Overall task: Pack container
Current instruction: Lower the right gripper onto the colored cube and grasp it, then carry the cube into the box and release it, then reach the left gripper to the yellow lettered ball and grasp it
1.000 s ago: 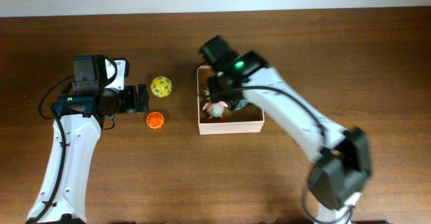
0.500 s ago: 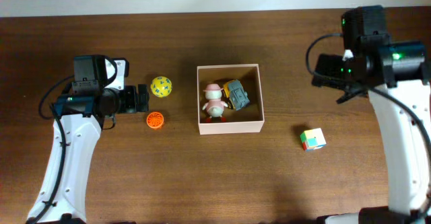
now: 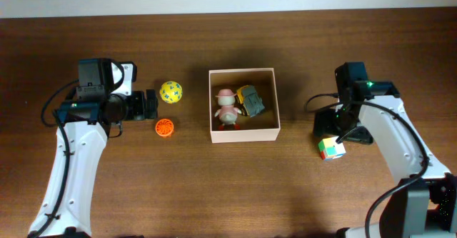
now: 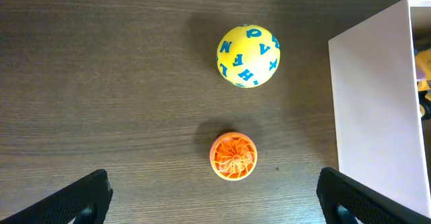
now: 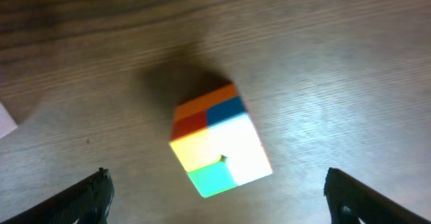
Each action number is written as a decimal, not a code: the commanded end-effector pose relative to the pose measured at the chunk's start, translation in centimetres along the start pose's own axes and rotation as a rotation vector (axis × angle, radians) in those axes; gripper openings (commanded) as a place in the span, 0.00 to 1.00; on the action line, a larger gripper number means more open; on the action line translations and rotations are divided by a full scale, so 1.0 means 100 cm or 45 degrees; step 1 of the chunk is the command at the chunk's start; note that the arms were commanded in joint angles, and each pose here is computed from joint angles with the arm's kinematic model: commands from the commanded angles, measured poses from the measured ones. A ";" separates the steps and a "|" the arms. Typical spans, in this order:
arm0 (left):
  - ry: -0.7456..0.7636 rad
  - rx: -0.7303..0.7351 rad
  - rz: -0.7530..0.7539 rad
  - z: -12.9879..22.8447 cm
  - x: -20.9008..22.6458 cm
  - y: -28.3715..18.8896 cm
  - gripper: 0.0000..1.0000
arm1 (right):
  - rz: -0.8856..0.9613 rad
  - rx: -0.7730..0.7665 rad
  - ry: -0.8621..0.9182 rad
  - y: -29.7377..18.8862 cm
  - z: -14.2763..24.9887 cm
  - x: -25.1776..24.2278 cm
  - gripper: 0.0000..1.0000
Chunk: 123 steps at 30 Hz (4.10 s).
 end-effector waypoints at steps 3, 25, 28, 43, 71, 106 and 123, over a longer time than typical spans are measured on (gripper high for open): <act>-0.014 -0.023 0.012 -0.005 0.000 -0.004 0.99 | -0.073 0.014 -0.019 0.016 0.004 0.003 0.93; -0.014 -0.023 0.012 -0.005 0.000 -0.004 0.99 | -0.095 0.002 0.055 0.053 0.014 0.003 0.61; -0.014 -0.023 0.012 -0.005 0.000 -0.004 0.99 | -0.086 -0.002 0.083 0.053 0.014 0.002 0.49; -0.014 -0.023 0.012 -0.005 0.000 -0.004 0.99 | -0.211 -0.177 0.022 -0.060 -0.012 0.025 0.37; -0.014 -0.023 0.012 -0.005 0.000 -0.004 0.99 | -0.189 -0.222 -0.398 -0.022 0.015 0.191 0.38; -0.015 -0.053 0.114 -0.008 -0.007 -0.004 0.99 | -0.412 -0.823 0.092 -0.252 0.028 0.010 1.00; 0.145 0.098 0.084 -0.065 -0.018 0.032 0.99 | -0.241 -0.544 0.403 -0.208 0.000 -0.049 0.99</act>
Point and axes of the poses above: each gripper's point midway between its finger pads, its own y axis out along the fingers, its own x axis along the line the jaws close on, z = x × y, the point moved 8 cm from there along -y, back along the fingers, and after that the axes turned 8 degrees about y, right-handed, at the moved point
